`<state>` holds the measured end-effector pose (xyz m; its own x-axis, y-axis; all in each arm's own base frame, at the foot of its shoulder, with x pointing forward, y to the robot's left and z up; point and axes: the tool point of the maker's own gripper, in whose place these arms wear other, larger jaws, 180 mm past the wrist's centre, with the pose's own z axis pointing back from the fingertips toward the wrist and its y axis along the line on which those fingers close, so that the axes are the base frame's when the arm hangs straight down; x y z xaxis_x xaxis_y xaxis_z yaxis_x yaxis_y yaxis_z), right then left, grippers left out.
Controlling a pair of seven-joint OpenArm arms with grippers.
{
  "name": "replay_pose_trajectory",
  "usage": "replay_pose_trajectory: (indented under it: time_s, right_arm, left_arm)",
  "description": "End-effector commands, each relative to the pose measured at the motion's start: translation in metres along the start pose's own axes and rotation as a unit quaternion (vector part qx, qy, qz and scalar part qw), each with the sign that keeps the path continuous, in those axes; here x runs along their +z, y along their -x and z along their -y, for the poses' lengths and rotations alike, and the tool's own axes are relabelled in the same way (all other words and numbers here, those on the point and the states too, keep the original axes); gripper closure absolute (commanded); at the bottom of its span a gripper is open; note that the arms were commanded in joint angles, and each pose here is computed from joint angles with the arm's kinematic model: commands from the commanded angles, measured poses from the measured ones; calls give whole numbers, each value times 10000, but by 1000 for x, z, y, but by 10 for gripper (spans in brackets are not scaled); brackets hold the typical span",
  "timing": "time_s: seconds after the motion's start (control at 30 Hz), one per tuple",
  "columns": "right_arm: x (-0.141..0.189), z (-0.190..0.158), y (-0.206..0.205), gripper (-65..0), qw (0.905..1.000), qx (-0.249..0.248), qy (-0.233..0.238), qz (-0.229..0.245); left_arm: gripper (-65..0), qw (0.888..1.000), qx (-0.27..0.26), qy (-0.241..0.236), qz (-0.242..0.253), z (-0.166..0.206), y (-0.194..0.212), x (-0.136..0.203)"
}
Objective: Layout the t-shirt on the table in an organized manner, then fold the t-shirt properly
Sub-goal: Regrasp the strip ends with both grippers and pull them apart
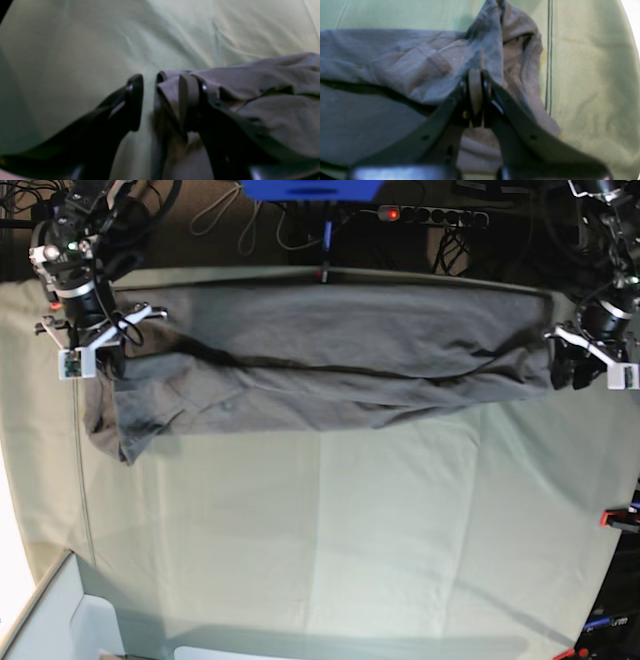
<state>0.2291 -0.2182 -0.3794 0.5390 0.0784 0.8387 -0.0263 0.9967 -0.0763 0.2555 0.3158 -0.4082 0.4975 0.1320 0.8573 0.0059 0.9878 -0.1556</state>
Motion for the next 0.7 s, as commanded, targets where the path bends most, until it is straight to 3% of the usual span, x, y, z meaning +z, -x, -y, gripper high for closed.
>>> replay_pose_trajectory:
  time_s: [0.0,0.27,0.57,0.67]
  right_arm:
    - [2,2,-12,0,9997,12,3,243]
    - [2,1,-11,0,9997,13,-5,230]
    - [4,1,-8,0,9998,14,-8,191]
    - [4,2,-7,0,9998,13,-1,182]
  left_arm:
    - [-234,9998,28,23,202,-2,-10,0]
    - [-234,9989,455,15,104,2,7,-16]
    - [-224,9985,493,56,229,6,-2,-24]
    - [-117,9985,493,56,229,6,-2,-24]
